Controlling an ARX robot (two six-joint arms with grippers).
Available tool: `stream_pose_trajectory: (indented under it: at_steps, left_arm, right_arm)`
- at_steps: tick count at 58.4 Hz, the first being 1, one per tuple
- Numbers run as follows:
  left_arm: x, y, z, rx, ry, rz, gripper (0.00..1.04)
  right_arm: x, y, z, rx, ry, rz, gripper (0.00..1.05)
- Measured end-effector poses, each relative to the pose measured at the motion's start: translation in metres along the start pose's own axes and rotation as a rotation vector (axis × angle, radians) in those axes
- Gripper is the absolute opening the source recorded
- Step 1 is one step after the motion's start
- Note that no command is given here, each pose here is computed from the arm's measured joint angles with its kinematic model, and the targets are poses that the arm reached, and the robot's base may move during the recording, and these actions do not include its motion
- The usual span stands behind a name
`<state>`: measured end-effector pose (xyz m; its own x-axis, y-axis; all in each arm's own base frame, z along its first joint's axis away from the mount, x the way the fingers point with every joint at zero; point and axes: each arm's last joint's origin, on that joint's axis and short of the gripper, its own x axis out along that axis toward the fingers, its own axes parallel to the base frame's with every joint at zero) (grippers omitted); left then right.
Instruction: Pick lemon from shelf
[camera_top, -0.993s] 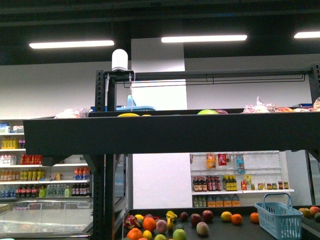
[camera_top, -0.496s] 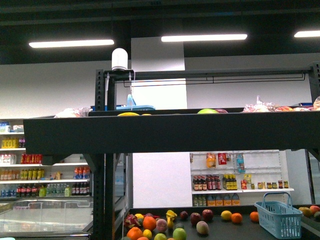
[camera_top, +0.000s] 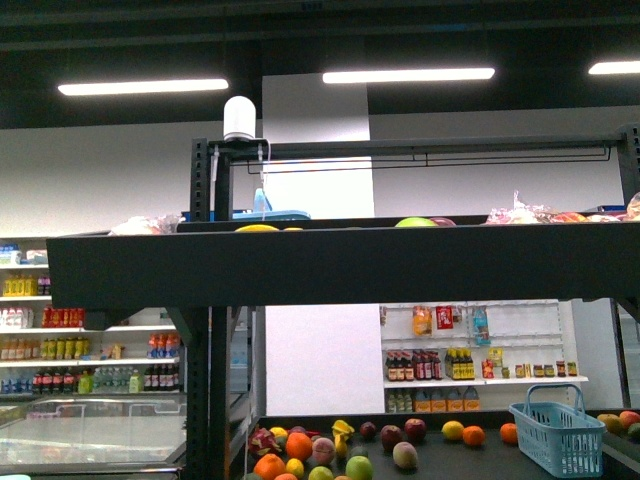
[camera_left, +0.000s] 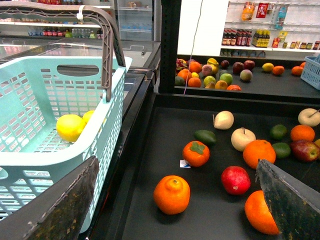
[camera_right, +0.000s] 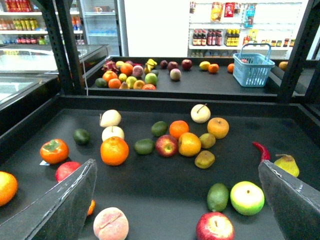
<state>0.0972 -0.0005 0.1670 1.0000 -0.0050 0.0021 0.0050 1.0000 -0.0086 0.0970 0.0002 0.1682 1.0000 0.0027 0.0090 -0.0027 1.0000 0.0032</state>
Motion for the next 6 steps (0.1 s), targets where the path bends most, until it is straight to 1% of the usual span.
stream_pose_trajectory:
  at_steps: [6]
  left_arm:
    - [0.0, 0.0, 0.0, 0.0, 0.0, 0.0, 0.97]
  right_arm:
    - [0.0, 0.0, 0.0, 0.0, 0.0, 0.0, 0.97]
